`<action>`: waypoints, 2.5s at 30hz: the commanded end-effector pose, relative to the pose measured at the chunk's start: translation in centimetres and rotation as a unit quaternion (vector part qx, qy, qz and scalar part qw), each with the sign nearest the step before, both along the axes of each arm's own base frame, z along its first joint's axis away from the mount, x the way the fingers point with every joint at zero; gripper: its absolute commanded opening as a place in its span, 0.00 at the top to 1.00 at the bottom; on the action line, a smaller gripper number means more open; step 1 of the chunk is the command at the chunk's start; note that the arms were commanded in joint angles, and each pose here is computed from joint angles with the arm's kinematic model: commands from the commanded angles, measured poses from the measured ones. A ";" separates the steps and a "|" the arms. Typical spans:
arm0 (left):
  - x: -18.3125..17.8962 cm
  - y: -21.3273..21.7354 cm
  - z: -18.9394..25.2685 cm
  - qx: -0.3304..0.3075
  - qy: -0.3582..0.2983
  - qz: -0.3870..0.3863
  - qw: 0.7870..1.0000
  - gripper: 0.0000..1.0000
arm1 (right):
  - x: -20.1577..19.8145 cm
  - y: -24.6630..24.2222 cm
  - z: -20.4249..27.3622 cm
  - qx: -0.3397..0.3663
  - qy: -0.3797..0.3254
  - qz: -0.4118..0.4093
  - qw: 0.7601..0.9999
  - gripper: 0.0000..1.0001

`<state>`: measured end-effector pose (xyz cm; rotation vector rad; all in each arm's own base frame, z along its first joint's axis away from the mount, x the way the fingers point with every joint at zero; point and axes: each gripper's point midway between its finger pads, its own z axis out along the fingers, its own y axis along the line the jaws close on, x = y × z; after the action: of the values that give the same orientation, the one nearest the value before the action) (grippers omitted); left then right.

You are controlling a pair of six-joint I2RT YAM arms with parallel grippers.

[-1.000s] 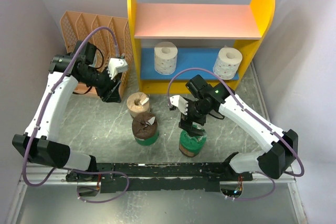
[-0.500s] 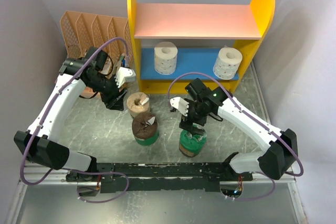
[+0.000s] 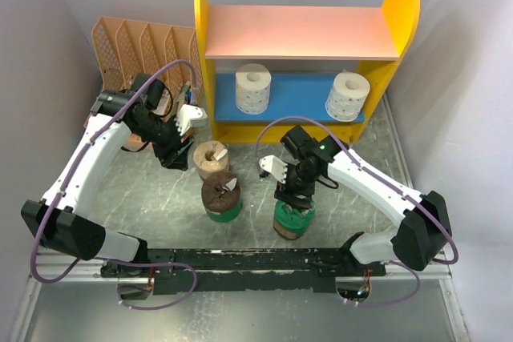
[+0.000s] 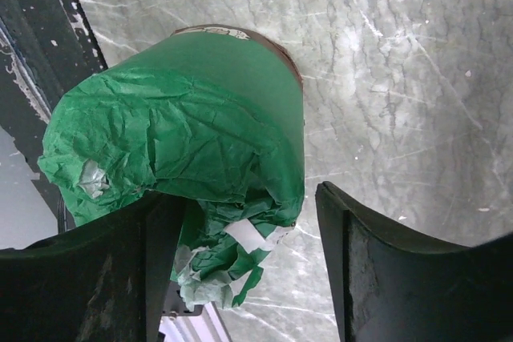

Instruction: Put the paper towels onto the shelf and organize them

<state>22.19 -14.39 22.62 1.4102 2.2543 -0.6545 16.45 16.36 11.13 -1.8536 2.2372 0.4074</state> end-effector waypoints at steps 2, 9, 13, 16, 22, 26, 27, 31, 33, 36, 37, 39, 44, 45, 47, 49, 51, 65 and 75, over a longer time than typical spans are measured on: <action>-0.1 0.0 0.4 0.000 -0.018 0.000 1.000 0.34 | 0.2 0.4 0.3 0.006 -0.005 0.006 1.000 0.36; 0.0 0.2 0.1 0.005 -0.021 0.005 1.000 0.35 | 0.0 0.0 0.8 -0.004 -0.003 0.012 1.000 0.61; 0.1 0.1 0.1 0.005 -0.020 0.004 1.000 0.35 | -0.3 -0.1 0.5 -0.006 0.007 0.012 1.000 0.76; 0.2 0.1 0.1 0.004 -0.021 0.005 1.000 0.35 | -0.5 -0.1 0.4 -0.005 0.013 0.011 1.000 0.87; 0.1 0.1 0.0 0.004 -0.020 0.005 1.000 0.36 | -0.8 -0.2 0.8 -0.005 0.013 0.011 1.000 1.00; 0.1 0.1 0.0 0.004 -0.019 0.006 1.000 0.36 | -0.9 -0.5 0.8 -0.010 0.013 0.009 1.000 1.00; 0.1 0.1 0.0 0.004 -0.019 0.007 1.000 0.36 | -0.9 -0.7 0.8 -0.013 0.012 0.008 1.000 1.00; 0.0 0.2 -0.1 0.006 -0.017 0.008 1.000 0.36 | -1.7 -1.1 0.0 -0.025 0.036 0.009 0.999 0.74; 0.0 0.1 -0.1 0.005 -0.017 0.008 1.000 0.36 | -1.9 -1.3 -0.4 -0.031 0.042 0.010 0.999 0.62; -0.1 0.2 -0.2 0.005 -0.016 0.008 1.000 0.36 | -1.3 -1.3 -0.1 -0.031 0.025 0.006 0.999 0.73; -0.2 0.2 -0.2 0.006 -0.016 0.008 1.000 0.36 | -1.2 -1.3 0.3 -0.028 0.021 0.007 0.999 0.79; -0.1 0.3 -0.5 0.008 -0.016 0.008 1.000 0.36 | -1.1 -1.2 0.8 -0.025 0.017 0.007 0.999 0.73; 0.0 0.3 -0.6 0.010 -0.014 0.008 1.000 0.36 | -1.3 -1.4 0.4 -0.031 0.024 0.008 0.999 0.53; 0.1 0.2 -0.6 0.009 -0.015 0.008 1.000 0.36 | -1.4 -1.3 0.2 -0.032 0.027 0.009 0.999 0.52; 0.1 0.2 -0.6 0.009 -0.014 0.008 1.000 0.37 | -1.8 -1.4 -0.4 -0.035 0.039 0.012 0.999 0.51; 0.1 0.2 -0.7 0.010 -0.014 0.008 1.000 0.37 | -1.7 -1.4 -0.8 -0.035 0.040 0.009 0.999 0.51; 0.1 0.3 -0.8 0.012 -0.015 0.009 1.000 0.37 | -1.6 -1.3 -1.2 -0.034 0.038 0.009 0.999 0.51; 0.8 0.2 -1.5 0.018 -0.009 0.008 1.000 0.42 | -0.2 -0.5 1.2 -0.017 0.006 0.007 1.000 0.96; 1.4 0.1 -1.3 0.024 -0.003 0.004 1.000 0.42 | 1.6 -1.3 8.7 0.020 -0.055 0.004 0.998 1.00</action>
<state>22.84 -14.11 20.93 1.4043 2.2946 -0.6178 17.38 15.65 15.58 -1.8564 2.2182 0.3418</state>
